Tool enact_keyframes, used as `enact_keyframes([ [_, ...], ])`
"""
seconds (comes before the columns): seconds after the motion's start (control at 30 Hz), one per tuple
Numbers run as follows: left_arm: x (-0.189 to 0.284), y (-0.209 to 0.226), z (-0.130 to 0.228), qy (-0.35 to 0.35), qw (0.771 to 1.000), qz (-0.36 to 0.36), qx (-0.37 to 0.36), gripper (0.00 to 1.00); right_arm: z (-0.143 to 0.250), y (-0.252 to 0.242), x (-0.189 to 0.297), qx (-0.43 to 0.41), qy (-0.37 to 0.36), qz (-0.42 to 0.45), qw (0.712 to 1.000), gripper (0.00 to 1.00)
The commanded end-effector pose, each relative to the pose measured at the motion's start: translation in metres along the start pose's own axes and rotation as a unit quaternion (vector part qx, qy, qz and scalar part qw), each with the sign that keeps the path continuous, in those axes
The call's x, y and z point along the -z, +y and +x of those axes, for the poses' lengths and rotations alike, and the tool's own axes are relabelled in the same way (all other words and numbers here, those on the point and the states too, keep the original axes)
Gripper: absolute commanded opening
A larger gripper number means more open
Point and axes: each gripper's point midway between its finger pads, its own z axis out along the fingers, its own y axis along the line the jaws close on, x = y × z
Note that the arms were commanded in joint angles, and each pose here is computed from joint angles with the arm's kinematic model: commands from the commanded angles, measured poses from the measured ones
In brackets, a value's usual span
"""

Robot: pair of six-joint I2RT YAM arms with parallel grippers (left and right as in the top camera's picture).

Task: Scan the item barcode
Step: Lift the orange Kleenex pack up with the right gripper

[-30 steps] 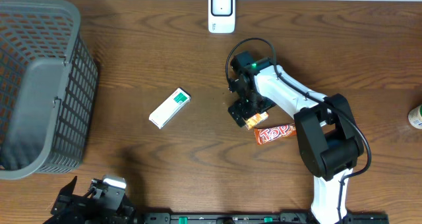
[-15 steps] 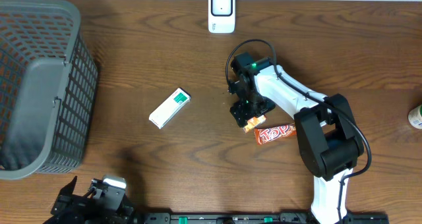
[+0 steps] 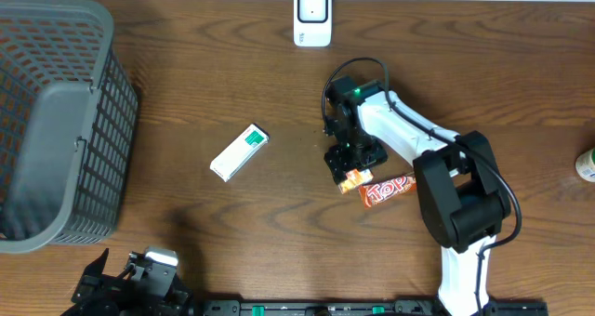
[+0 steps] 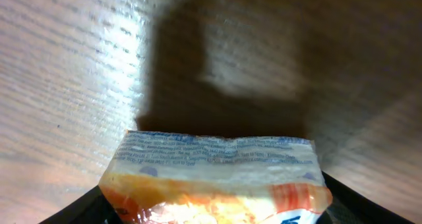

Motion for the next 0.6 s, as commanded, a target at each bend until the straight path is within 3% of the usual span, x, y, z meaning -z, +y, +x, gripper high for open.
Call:
enact_keyframes([
  [0.0, 0.001, 0.001, 0.000, -0.001, 1.000, -0.002, -0.002, 0.98, 0.003, 0.010, -0.013, -0.014, 0.028, -0.027, 0.999, 0.72],
  [0.57, 0.001, 0.001, 0.000, -0.001, 1.000, -0.002, -0.002, 0.98, -0.005, 0.023, 0.046, -0.060, 0.029, -0.041, 0.997, 0.75],
])
